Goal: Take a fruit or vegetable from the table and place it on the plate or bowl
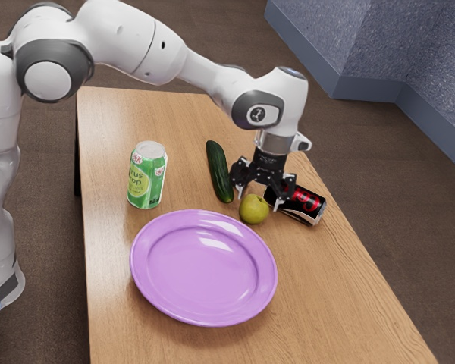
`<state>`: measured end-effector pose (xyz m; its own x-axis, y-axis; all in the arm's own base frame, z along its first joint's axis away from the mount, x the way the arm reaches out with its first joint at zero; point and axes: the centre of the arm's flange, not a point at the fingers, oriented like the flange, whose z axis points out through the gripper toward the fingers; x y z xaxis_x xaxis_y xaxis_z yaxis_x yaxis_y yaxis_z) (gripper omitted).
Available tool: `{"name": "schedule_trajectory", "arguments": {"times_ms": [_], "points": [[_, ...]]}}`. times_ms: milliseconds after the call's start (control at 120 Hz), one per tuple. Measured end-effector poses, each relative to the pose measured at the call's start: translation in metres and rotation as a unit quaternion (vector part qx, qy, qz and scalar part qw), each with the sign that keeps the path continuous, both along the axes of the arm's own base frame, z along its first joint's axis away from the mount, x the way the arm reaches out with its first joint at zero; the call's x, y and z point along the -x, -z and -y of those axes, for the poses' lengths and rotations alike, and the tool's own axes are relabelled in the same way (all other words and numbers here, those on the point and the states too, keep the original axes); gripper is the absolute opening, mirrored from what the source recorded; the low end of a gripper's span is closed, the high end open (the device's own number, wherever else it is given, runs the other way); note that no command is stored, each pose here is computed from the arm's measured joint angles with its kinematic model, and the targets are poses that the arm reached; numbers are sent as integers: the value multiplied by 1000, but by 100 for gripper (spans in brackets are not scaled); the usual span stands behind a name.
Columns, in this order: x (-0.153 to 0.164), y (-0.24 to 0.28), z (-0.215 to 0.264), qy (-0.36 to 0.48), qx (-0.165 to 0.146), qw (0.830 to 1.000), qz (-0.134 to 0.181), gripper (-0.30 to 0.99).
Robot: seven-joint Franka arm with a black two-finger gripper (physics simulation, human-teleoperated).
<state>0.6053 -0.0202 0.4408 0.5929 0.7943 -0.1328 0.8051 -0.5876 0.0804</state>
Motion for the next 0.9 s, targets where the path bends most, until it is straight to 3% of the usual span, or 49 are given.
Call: {"name": "schedule_trajectory", "arguments": {"times_ms": [792, 900], "points": [[2, 29, 0, -11, -3, 1000, 11, 69], [1, 29, 0, -13, -3, 1000, 15, 55]]}}
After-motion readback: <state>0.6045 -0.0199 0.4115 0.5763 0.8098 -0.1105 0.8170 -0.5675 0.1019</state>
